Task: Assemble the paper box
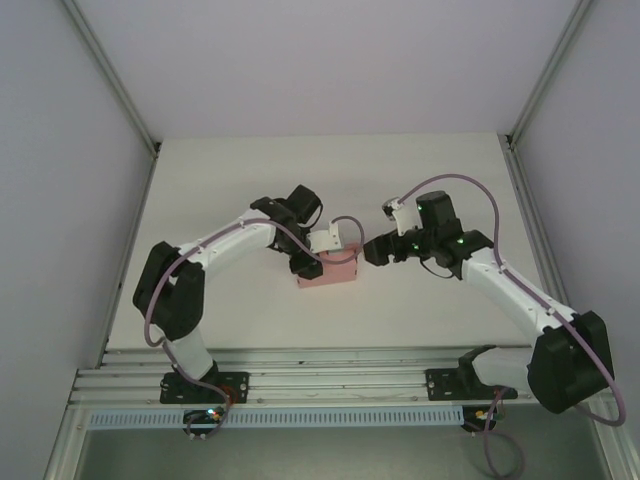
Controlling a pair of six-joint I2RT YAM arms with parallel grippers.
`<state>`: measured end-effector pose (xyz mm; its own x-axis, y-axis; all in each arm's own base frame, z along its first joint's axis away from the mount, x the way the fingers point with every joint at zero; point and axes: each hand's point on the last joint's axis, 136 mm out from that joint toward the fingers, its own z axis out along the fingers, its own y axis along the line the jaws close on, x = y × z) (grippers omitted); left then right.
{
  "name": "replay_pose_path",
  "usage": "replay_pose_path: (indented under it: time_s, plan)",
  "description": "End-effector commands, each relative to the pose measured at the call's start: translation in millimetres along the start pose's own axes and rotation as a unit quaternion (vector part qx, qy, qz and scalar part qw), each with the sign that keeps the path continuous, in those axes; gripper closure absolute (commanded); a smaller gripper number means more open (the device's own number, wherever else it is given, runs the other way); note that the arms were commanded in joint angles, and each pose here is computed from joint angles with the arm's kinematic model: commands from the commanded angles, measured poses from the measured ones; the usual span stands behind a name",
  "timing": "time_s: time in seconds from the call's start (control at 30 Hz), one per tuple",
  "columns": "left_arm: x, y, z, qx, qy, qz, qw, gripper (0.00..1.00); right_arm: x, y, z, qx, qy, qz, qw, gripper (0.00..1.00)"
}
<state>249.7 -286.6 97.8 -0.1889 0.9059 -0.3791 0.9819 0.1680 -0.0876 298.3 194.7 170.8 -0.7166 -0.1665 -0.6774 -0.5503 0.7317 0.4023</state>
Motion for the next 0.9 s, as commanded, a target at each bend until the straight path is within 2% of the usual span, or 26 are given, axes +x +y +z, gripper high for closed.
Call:
replay_pose_path:
  time_s: [0.0, 0.13, 0.33, 0.4, 0.73, 0.87]
  plan:
    - [-2.8, -2.4, 1.4, 0.019, 0.001, -0.011, 1.0, 0.6, 2.8, -5.5, 12.8, 0.006, 0.003, 0.001, 1.0, 0.23]
    - [-2.0, -1.5, 3.2, 0.022, 0.003, -0.015, 1.0, 0.6, -1.3, -8.1, 26.0, -0.004, 0.01, 0.018, 1.0, 0.31]
    - [-2.3, -1.3, 2.9, 0.024, -0.003, -0.016, 1.0, 0.6, 0.3, -7.2, 41.0, -0.011, 0.032, 0.023, 0.999, 0.52]
    - [-2.2, -0.4, 3.5, 0.022, -0.003, -0.018, 1.0, 0.6, -0.1, -5.4, 42.7, -0.01, 0.03, 0.023, 0.999, 0.55]
    - [-3.7, -2.8, 1.9, 0.029, -0.007, -0.019, 0.999, 0.59, -9.4, -7.0, 41.7, 0.011, 0.014, -0.001, 1.0, 0.55]
    - [-2.1, -2.7, 2.5, 0.03, -0.006, -0.021, 0.999, 0.6, -15.0, -7.6, 41.4, 0.018, 0.008, -0.013, 1.0, 0.61]
